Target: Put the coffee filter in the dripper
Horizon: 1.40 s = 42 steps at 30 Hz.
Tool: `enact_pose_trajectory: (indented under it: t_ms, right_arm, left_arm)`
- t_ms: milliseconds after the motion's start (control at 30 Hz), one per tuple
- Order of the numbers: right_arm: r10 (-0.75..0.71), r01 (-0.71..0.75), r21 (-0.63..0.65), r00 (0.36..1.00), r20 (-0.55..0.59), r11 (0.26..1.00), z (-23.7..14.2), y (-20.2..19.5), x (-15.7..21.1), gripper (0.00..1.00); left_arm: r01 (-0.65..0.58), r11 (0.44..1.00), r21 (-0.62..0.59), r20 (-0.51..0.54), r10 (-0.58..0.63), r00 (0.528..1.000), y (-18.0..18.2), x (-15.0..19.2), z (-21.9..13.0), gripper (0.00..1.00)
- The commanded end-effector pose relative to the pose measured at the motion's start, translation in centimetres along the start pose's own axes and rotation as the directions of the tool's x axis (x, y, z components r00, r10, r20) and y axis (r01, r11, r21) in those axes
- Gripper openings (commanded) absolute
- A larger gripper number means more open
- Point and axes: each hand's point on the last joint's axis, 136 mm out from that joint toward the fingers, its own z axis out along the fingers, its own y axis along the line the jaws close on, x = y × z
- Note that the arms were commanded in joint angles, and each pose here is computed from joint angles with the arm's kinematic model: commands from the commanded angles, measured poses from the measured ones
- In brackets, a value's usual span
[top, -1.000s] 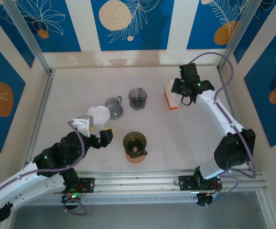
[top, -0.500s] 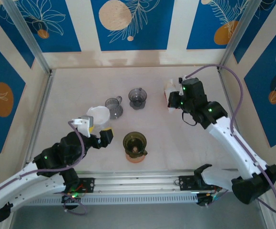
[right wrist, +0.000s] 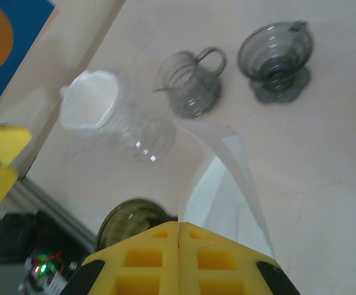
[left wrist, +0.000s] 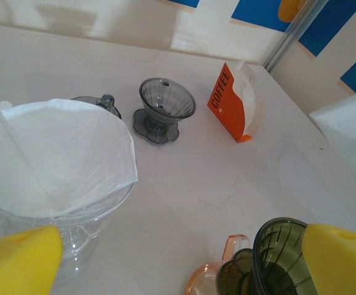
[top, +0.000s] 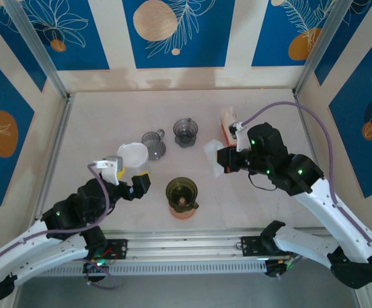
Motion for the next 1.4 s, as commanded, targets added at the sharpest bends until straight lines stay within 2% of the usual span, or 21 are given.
enact_pose_trajectory:
  t_ms: [0, 167, 300, 467, 800, 1100, 1367]
  right_arm:
    - [-0.044, 0.038, -0.076, 0.996, -0.08, 0.996, -0.9, 1.9, 2.0, 0.0]
    - [-0.062, 0.046, -0.091, 0.981, -0.185, 0.995, -0.5, 3.1, 3.8, 0.0]
    - [-0.061, 0.054, -0.035, 0.964, -0.259, 0.998, 0.2, 2.9, 5.1, 0.0]
    - [-0.064, 0.057, -0.031, 0.934, -0.35, 0.998, 0.9, 3.7, 6.6, 0.0]
    - [-0.089, 0.086, -0.027, 0.884, -0.458, 0.996, 0.9, 5.3, 7.6, 0.0]
    - [-0.137, 0.175, 0.012, 0.813, -0.566, 0.985, 3.4, 5.8, 8.3, 0.0]
    - [-0.173, 0.212, -0.006, 0.779, -0.603, 0.977, 5.4, 6.5, 8.3, 0.0]
  left_arm:
    - [-0.009, 1.0, 0.0, -0.007, 0.009, 1.0, 0.2, 0.4, -0.2, 1.0]
    - [-0.009, 1.0, -0.002, -0.013, 0.009, 1.0, 0.3, 0.5, -0.3, 1.0]
    - [-0.002, 1.0, -0.009, -0.014, 0.002, 1.0, 0.5, 0.6, -0.3, 1.0]
    - [0.005, 1.0, -0.006, -0.01, -0.005, 1.0, 0.4, 0.5, -0.4, 1.0]
    - [-0.01, 1.0, -0.007, -0.008, 0.01, 1.0, 0.5, 0.4, -0.5, 1.0]
    - [-0.016, 1.0, -0.003, -0.008, 0.016, 1.0, 0.4, 0.4, -0.5, 1.0]
    - [-0.015, 1.0, 0.003, -0.011, 0.015, 1.0, 0.3, 0.5, -0.4, 1.0]
